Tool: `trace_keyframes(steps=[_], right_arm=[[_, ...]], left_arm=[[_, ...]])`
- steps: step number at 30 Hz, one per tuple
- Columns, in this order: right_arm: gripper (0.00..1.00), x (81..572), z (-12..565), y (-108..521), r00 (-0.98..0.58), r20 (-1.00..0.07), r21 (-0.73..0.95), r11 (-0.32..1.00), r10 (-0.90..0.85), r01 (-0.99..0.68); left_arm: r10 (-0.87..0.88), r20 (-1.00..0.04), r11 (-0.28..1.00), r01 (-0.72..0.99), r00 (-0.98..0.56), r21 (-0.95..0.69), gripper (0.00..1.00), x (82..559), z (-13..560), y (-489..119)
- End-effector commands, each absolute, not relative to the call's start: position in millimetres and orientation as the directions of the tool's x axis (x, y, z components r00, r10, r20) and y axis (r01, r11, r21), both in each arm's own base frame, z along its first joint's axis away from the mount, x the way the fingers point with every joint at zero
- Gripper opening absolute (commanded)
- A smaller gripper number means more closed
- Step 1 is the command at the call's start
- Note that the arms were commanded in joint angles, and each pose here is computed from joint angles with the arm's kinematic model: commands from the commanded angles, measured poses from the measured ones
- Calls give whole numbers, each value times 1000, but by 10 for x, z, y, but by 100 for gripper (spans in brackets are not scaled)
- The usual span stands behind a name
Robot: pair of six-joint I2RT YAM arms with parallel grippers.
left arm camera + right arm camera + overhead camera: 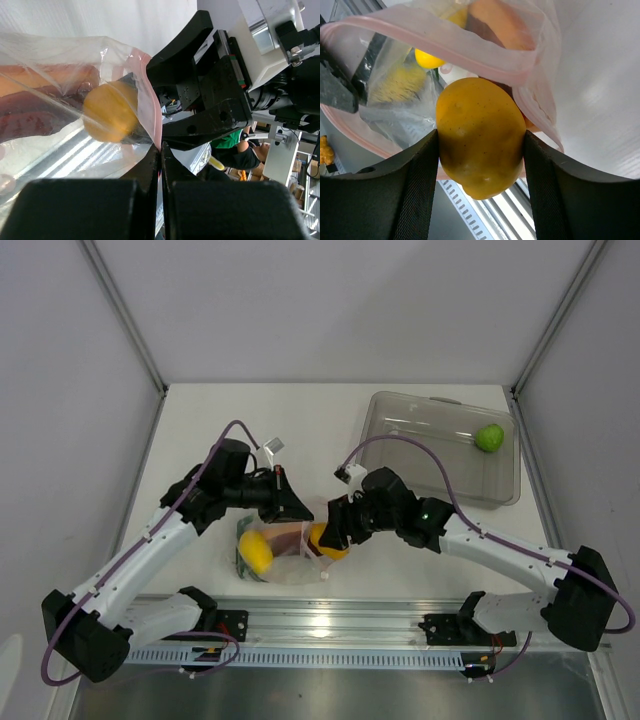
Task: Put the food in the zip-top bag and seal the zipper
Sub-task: Place the fake fruit in the zipper food storage bag.
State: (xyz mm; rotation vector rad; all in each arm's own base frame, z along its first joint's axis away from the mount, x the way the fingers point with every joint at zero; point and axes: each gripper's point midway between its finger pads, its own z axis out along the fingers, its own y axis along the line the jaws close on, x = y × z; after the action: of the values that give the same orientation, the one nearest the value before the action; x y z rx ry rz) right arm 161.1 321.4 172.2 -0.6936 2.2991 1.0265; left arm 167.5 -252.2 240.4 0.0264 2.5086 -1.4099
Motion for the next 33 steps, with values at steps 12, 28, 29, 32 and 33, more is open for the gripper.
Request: trace_keyframes(steps=[12,28,29,32,33], right_arm=[[62,1859,1922,3586,-705,-698,517,592,-127,-618],[89,1811,2171,3380,-681,-729,506,610,-77,-610],[88,1797,2173,3355,-683,-726,505,613,-78,-607],[88,1763,2238,3240,-680,-731,503,626,-60,-596],[88,1756,2256,3202,-677,-734,500,631,-54,-593]], left_arm=[[-107,-261,481,179,-960,-858,1,1601,2609,-2539],[-97,-268,480,191,-959,-856,0,1610,2609,-2550],[-98,-270,480,192,-958,-856,1,1616,2619,-2551],[-93,-270,478,194,-958,-856,1,1618,2618,-2557],[-93,-269,478,194,-958,-857,1,1622,2616,-2560]])
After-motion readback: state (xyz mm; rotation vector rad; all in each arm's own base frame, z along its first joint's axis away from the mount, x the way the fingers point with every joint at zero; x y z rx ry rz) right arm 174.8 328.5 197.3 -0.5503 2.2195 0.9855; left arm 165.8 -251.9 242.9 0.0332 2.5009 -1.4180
